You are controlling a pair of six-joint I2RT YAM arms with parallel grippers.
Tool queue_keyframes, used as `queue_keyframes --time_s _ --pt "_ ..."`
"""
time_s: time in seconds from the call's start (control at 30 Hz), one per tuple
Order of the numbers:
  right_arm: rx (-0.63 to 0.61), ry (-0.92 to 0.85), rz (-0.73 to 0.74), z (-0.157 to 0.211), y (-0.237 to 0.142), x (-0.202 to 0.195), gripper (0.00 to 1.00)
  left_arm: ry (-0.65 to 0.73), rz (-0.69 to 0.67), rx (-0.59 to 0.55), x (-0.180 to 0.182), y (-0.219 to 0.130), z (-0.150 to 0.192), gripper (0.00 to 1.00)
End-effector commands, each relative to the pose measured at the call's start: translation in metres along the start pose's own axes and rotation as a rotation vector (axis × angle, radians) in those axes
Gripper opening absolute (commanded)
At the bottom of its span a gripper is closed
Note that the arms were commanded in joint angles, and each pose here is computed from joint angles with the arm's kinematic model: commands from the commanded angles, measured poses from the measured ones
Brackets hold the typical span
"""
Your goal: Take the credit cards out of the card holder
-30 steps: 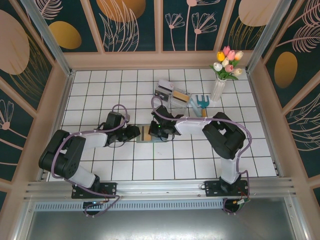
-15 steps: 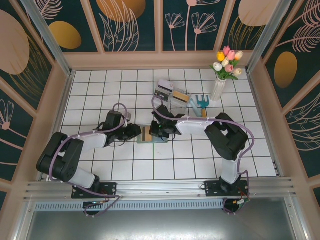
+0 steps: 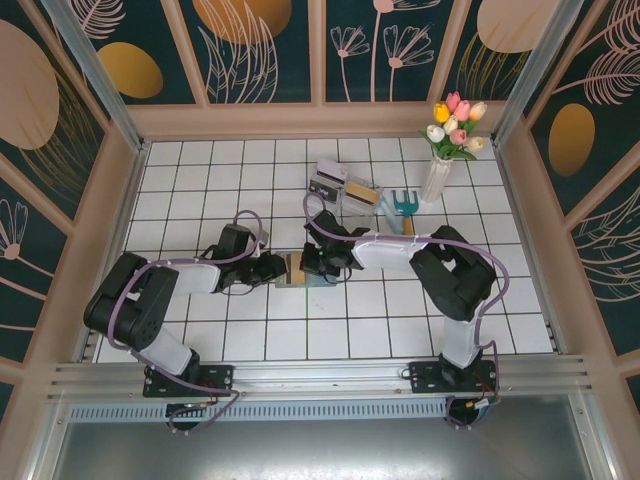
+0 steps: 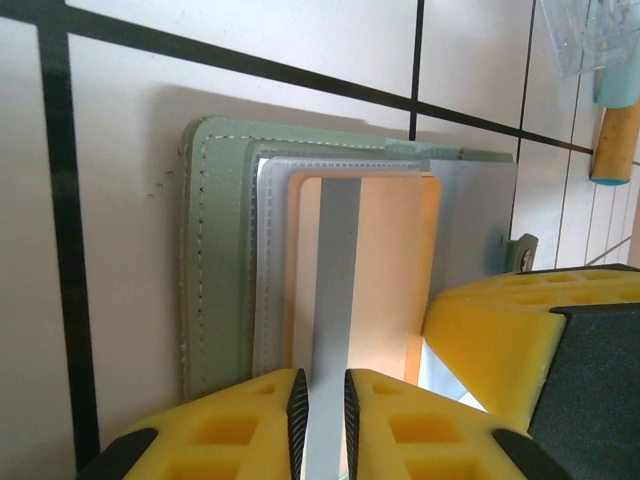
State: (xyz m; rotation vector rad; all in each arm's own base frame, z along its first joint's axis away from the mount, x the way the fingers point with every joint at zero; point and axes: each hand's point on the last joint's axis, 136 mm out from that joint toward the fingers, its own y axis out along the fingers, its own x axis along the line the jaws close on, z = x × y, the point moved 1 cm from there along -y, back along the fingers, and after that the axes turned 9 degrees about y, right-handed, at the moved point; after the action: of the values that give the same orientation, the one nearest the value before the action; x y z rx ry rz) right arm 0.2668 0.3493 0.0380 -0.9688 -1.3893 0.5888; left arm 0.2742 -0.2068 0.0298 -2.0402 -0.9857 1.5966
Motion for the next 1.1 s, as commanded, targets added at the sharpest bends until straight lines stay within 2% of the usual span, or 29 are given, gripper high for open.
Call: queue_keyframes --time_s 0.0,0.2,0.5,1.07 --pt "-0.025 -0.008 0.065 -0.004 -0.004 -0.012 0.04 0.003 -0.112 0.005 0.023 -0.002 0.010 0.21" --pt "-0.031 -0.009 0.067 -0.004 -0.005 -0.013 0.04 -0.007 -0.118 0.024 0.027 0.000 0.015 0.21" --pt "-0.010 0.001 -0.148 -0.006 -0.010 0.018 0.15 -0.003 -0.100 0.030 0.024 0.001 0.015 0.21" --pt "0.025 0.017 -0.153 -0.008 0.004 0.013 0.22 -0.012 -0.087 0.031 0.023 0.002 0.016 0.22"
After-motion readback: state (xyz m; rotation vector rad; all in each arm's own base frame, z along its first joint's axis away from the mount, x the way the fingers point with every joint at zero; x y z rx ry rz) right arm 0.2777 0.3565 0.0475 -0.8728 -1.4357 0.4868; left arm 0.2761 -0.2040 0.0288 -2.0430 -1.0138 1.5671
